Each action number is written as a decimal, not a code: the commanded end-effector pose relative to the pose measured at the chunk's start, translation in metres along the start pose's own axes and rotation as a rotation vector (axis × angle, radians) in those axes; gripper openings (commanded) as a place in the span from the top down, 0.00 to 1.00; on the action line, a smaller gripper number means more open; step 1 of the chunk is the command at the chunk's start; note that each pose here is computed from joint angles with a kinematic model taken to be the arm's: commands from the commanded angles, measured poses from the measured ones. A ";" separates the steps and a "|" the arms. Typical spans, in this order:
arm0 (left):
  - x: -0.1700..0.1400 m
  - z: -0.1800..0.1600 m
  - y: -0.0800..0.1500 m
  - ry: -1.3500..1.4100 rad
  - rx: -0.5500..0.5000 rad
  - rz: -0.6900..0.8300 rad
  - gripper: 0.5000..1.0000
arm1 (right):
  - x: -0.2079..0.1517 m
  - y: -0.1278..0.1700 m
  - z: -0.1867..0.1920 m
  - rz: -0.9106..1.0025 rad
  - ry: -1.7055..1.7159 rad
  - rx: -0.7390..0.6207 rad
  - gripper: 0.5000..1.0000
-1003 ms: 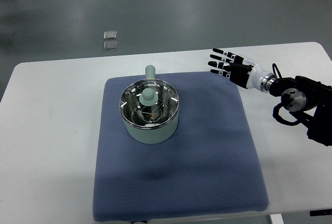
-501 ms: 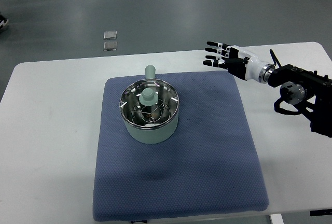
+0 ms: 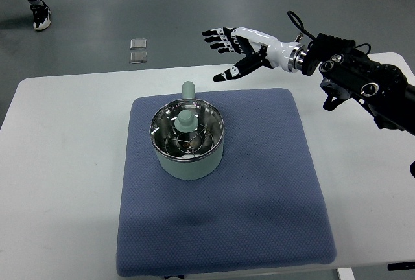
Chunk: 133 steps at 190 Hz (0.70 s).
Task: Open lid and place right of pot
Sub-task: 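Move the right hand over the pot toward the lid knob, then lower the right hand and close its fingers around the lid knob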
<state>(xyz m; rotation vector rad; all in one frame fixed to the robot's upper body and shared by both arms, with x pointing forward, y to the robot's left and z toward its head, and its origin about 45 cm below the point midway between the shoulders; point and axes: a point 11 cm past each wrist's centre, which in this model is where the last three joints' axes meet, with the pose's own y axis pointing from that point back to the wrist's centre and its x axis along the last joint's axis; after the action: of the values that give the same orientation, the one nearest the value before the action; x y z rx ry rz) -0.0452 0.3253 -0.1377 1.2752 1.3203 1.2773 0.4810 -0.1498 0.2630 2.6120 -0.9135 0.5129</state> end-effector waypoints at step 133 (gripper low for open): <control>0.002 -0.002 0.000 0.002 0.003 0.004 0.00 | -0.087 -0.058 -0.092 -0.648 1.054 0.038 0.13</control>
<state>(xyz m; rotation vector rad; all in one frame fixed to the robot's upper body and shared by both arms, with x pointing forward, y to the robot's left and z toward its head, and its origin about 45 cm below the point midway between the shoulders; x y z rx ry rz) -0.0471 0.3262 -0.1376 1.2780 1.3229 1.2792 0.4344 -0.0180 0.3066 2.0778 0.1944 1.4301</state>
